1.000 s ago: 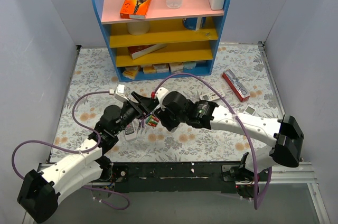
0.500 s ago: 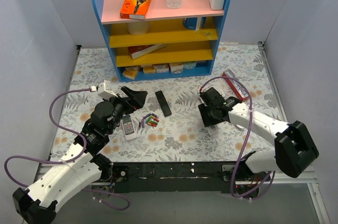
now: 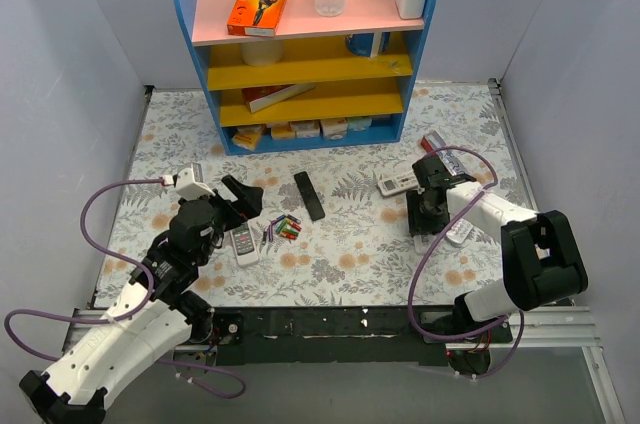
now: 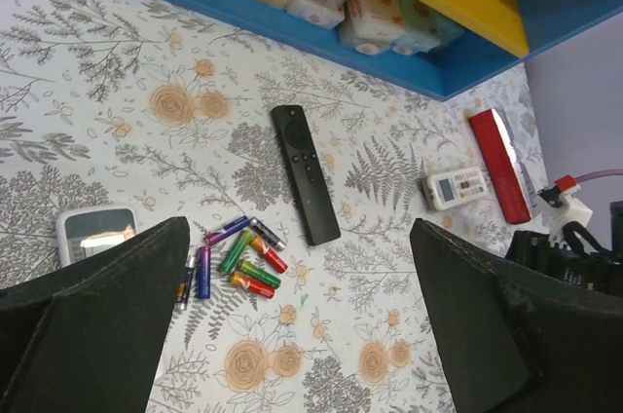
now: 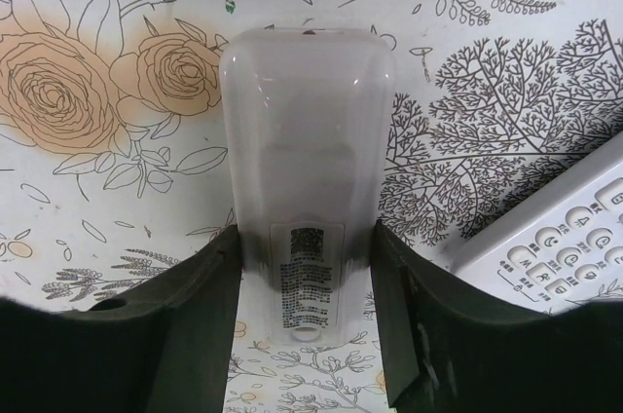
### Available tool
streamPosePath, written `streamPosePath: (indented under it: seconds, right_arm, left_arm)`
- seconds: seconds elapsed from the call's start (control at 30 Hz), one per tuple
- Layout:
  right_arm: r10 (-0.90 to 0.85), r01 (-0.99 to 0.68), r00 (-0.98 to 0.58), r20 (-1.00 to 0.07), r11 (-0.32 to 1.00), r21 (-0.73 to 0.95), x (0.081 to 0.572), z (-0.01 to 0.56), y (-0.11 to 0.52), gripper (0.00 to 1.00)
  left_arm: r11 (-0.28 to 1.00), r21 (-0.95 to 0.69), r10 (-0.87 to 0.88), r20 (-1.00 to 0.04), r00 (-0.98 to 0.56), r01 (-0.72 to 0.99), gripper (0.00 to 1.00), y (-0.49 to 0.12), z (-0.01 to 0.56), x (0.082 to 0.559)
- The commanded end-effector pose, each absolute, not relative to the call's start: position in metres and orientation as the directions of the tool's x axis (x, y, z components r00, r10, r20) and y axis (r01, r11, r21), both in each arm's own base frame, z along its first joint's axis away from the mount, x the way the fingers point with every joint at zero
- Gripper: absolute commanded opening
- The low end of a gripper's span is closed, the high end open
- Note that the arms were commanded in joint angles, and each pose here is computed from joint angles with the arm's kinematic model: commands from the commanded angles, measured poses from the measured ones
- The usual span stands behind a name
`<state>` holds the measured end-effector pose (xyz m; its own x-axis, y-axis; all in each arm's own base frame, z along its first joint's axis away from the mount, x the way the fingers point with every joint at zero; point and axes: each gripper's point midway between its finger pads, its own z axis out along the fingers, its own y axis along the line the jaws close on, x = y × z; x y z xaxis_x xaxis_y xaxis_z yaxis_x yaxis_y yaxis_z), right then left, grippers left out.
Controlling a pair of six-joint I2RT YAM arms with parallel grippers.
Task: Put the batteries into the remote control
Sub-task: Place the remote control at the center of the board.
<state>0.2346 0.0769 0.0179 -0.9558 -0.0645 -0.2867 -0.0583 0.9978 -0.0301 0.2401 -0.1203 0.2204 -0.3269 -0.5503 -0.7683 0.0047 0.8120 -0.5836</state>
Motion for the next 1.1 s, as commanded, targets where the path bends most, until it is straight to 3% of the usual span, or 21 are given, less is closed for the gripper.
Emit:
streamPosePath:
  seconds: [0.0, 0.07, 0.1, 0.23, 0.33, 0.53, 0.67, 0.83, 1.07]
  right_arm:
    - [-0.037, -0.028, -0.958, -0.283, 0.999, -0.033, 0.243, 0.007, 0.067, 0.2]
    - [-0.04, -0.035, -0.961, -0.274, 0.999, -0.025, 0.242, 0.006, 0.068, 0.33]
    - [-0.04, -0.035, -0.961, -0.272, 0.999, -0.023, 0.243, 0.007, 0.068, 0.44]
    - [-0.046, -0.044, -0.956, -0.289, 0.999, -0.015, 0.245, 0.018, 0.07, 0.69]
    - [-0.044, -0.051, -0.935, -0.352, 0.999, 0.01, 0.255, 0.042, 0.075, 0.8]
    - [-0.03, -0.127, -0.83, -0.557, 0.983, 0.136, 0.298, 0.123, 0.104, 0.88]
    - [-0.079, -0.351, -0.742, -0.665, 0.892, 0.286, 0.303, 0.158, 0.147, 0.92]
    - [-0.095, -0.381, -0.741, -0.665, 0.874, 0.301, 0.309, 0.154, 0.181, 0.92]
    - [-0.256, -0.484, -0.743, -0.618, 0.844, 0.232, 0.305, 0.128, 0.273, 0.9]
  left_arm:
    - [0.843, -0.537, -0.515, -0.783, -0.35, -0.041, 0.98, -0.112, 0.216, 0.237]
    - [0.847, -0.53, -0.507, -0.781, -0.365, -0.043, 0.98, -0.114, 0.212, 0.237]
    - [0.852, -0.521, -0.498, -0.779, -0.38, -0.048, 0.98, -0.115, 0.207, 0.238]
    - [0.858, -0.51, -0.482, -0.769, -0.419, -0.051, 0.98, -0.123, 0.198, 0.242]
    - [0.865, -0.5, -0.467, -0.761, -0.451, -0.052, 0.98, -0.13, 0.19, 0.245]
    - [0.86, -0.509, -0.457, -0.736, -0.499, -0.036, 0.98, -0.145, 0.181, 0.25]
    - [0.853, -0.52, -0.461, -0.72, -0.519, -0.037, 0.98, -0.151, 0.176, 0.252]
    - [0.84, -0.541, -0.476, -0.692, -0.543, -0.047, 0.98, -0.156, 0.17, 0.25]
    - [0.804, -0.588, -0.531, -0.647, -0.547, -0.085, 0.98, -0.153, 0.166, 0.24]
